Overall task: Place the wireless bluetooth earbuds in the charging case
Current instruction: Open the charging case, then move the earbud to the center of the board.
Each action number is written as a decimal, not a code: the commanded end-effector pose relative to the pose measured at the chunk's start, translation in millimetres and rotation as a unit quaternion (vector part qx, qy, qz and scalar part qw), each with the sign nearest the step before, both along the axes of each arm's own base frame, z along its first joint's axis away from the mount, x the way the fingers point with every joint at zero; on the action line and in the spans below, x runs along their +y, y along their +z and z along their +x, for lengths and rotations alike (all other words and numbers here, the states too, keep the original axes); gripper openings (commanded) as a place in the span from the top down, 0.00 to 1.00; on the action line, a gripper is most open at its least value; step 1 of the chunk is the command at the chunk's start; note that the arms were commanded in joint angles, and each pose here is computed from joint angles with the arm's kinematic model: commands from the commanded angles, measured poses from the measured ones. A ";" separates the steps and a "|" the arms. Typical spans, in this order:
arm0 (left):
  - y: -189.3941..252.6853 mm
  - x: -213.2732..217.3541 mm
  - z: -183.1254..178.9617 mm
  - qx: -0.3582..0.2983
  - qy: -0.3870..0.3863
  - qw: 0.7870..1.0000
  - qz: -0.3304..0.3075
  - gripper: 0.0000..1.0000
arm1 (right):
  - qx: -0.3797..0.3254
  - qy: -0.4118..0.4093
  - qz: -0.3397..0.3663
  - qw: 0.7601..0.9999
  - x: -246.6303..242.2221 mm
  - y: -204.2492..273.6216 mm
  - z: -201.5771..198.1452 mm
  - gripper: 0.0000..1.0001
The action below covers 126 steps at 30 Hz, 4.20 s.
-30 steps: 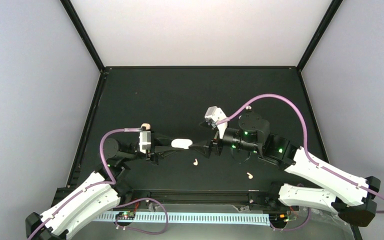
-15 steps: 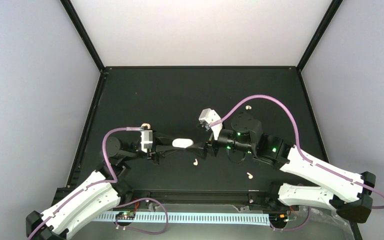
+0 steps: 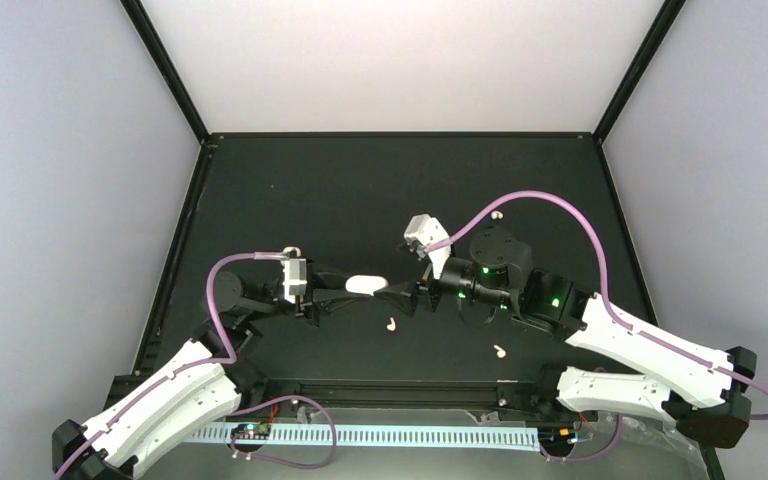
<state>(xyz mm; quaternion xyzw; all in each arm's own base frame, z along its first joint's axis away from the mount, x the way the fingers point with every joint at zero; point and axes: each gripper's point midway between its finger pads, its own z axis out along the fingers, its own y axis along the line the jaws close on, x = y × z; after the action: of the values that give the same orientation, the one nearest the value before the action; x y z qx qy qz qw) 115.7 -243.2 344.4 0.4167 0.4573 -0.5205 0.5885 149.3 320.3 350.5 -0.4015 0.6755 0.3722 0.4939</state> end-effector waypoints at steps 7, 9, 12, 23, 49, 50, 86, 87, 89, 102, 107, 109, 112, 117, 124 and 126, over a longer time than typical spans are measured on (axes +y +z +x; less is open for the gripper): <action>12.0 -1.9 -14.2 -0.030 -0.032 0.999 -0.001 0.98 | -0.020 -0.055 0.045 0.997 -17.1 24.8 11.9 0.07; 12.0 -1.9 -14.6 -0.031 -0.032 0.999 -0.001 0.99 | -0.021 -0.061 0.046 0.997 -18.8 25.6 13.0 0.07; 11.5 -2.2 -14.4 -0.030 -0.031 0.999 0.000 0.98 | -0.021 -0.065 0.049 0.996 -21.5 27.2 13.3 0.07; 11.0 -2.9 -11.2 -0.015 -0.024 1.000 -0.006 0.98 | -0.016 -0.044 0.065 0.997 -25.2 38.4 2.5 0.07; 17.2 13.4 -27.8 0.025 -0.040 0.998 -0.051 0.98 | 0.044 0.017 0.087 0.995 -1.8 46.9 -12.4 0.07; 16.9 13.5 -27.9 0.025 -0.040 0.998 -0.051 0.98 | 0.046 0.021 0.087 0.995 -0.7 46.0 -13.4 0.07; 12.2 14.3 -31.0 0.013 -0.036 0.999 -0.033 0.98 | 0.030 -0.013 0.109 0.993 -24.2 65.1 -11.8 0.06; 12.3 14.5 -31.0 0.013 -0.035 0.999 -0.034 0.98 | 0.027 -0.022 0.113 0.993 -28.1 69.4 -9.9 0.06; 12.9 14.5 -30.7 0.013 -0.035 0.999 -0.033 0.98 | 0.021 -0.059 0.123 0.990 -38.2 76.7 -0.9 0.06; 38.4 17.9 -38.3 -0.055 -0.018 0.998 0.001 0.98 | 0.226 -0.485 0.119 0.836 -196.5 -125.0 156.3 0.11; 34.5 16.9 -36.4 -0.060 -0.016 0.998 -0.004 0.98 | 0.251 -0.559 0.092 0.785 -227.2 -185.1 175.5 0.13; 30.7 18.5 -34.6 -0.059 -0.007 0.998 -0.009 0.98 | 0.256 -0.576 0.077 0.772 -233.9 -202.1 184.3 0.13; 24.8 20.4 -31.5 -0.062 0.008 0.998 -0.010 0.99 | 0.266 -0.605 0.067 0.748 -249.2 -217.8 204.5 0.13; 22.1 23.8 -29.6 -0.070 0.025 0.997 -0.011 0.99 | 0.278 -0.644 0.073 0.709 -274.4 -227.8 247.4 0.16; 21.7 25.6 -27.9 -0.075 0.038 0.996 -0.002 0.98 | 0.305 -0.643 0.051 0.701 -281.0 -249.7 307.8 0.17; 21.5 25.6 -27.8 -0.077 0.039 0.996 -0.001 0.98 | 0.325 -0.635 0.052 0.699 -281.5 -259.4 317.9 0.17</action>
<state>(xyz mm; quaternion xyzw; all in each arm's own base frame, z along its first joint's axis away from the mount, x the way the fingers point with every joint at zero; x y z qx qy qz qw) 89.7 -220.6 358.4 0.4340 0.4346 -0.4774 0.6284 447.9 47.7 104.9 0.2855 0.8651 0.0975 0.4007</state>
